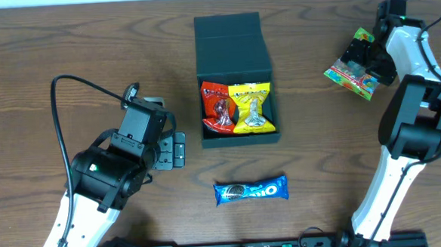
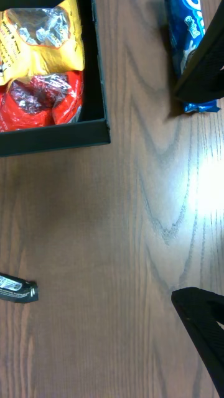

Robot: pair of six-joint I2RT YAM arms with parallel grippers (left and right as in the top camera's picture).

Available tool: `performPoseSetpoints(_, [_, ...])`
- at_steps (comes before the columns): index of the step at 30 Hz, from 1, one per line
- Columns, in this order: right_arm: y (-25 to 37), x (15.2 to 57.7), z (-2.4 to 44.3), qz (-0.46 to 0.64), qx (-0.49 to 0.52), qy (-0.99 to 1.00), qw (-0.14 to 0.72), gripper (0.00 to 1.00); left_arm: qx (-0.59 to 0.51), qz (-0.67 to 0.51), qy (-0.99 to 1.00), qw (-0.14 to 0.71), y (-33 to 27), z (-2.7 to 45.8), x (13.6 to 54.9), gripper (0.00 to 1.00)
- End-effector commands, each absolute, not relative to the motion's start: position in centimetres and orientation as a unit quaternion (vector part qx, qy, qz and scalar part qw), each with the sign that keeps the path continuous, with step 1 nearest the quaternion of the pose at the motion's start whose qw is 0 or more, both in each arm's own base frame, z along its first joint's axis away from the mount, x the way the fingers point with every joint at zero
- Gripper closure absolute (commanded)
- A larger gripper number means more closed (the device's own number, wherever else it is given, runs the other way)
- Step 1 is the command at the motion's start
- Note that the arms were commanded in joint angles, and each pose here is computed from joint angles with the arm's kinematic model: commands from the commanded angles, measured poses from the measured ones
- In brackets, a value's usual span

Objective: Pack container
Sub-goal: 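Lower right gripper onto the Haribo bag and close on it, then lift the Haribo bag with right gripper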

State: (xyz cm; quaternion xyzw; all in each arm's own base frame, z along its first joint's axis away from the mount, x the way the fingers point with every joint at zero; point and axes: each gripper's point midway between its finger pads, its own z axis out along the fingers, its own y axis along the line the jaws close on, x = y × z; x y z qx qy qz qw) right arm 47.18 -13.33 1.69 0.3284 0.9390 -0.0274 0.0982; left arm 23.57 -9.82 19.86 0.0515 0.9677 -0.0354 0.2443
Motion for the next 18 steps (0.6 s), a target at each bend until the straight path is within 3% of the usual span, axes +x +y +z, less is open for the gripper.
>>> performPoseSetpoints(1, [-13.5, 46.5, 0.2, -0.033, 0.32, 0.943, 0.082, 0.01, 0.054, -0.03, 0.967, 0.248, -9.6, 20.0, 23.6, 0.05])
performPoseSetpoints(18, [-13.2, 45.7, -1.6, -0.031, 0.321, 0.944, 0.072, 0.01, 0.054, -0.029, 0.967, 0.248, -9.6, 20.0, 23.6, 0.05])
